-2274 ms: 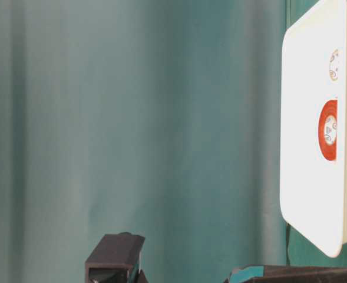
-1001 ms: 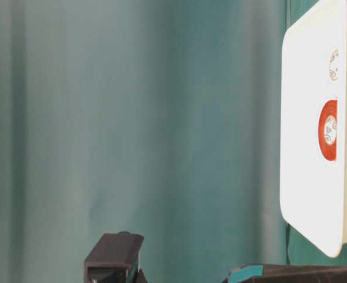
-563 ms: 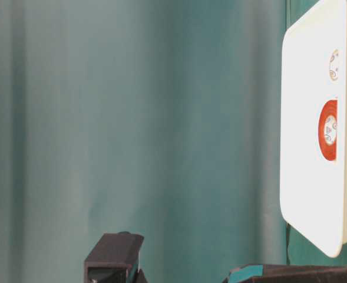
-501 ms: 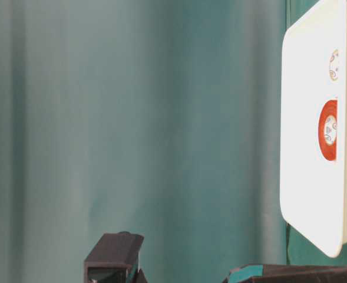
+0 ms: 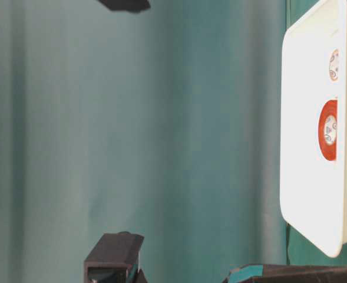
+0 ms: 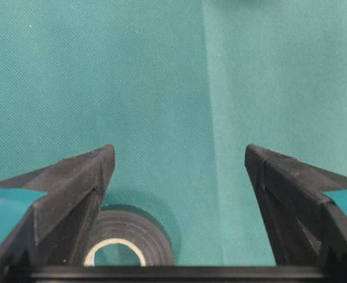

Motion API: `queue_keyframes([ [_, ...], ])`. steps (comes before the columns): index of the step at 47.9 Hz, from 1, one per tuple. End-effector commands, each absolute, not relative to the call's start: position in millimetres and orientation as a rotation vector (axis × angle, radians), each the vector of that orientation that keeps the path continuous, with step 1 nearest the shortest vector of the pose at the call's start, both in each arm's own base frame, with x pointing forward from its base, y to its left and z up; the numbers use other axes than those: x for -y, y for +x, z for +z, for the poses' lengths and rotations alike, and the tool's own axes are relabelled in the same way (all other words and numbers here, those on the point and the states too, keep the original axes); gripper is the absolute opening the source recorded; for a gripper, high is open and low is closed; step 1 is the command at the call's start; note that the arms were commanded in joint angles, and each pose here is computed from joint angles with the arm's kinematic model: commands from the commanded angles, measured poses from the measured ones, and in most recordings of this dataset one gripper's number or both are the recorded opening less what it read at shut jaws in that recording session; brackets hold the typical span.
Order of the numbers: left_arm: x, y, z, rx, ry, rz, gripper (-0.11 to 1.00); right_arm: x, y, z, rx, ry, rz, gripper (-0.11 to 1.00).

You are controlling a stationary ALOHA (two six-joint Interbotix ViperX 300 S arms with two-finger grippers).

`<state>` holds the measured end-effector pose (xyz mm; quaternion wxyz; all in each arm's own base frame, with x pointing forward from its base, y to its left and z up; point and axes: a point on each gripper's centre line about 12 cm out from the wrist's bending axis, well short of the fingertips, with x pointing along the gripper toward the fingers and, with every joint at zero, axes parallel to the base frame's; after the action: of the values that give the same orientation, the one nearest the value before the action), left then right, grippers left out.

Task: Put the tape alternately from left to right into the white case.
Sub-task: 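Lift the blue roll and carry it to the tray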

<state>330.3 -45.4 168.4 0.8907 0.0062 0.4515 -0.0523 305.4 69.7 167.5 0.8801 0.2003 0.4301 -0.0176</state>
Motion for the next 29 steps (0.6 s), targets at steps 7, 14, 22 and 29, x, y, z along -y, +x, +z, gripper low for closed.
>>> queue_keyframes([
  [7,46.9,333.5,175.8,-0.910,0.012,-0.113,0.75,-36.7,313.3,195.6,-0.818,0.423,-0.108,0.25],
  [14,46.9,333.9,176.3,-0.908,0.012,-0.113,0.75,-17.7,315.7,197.9,-0.816,0.402,-0.159,0.25],
  [22,47.4,333.4,175.8,-0.910,0.013,-0.114,0.75,-1.6,316.2,198.1,-0.810,0.380,-0.199,0.25],
  [29,47.0,334.3,176.8,-0.907,0.012,-0.113,0.75,12.2,315.7,198.4,-0.810,0.366,-0.237,0.25],
])
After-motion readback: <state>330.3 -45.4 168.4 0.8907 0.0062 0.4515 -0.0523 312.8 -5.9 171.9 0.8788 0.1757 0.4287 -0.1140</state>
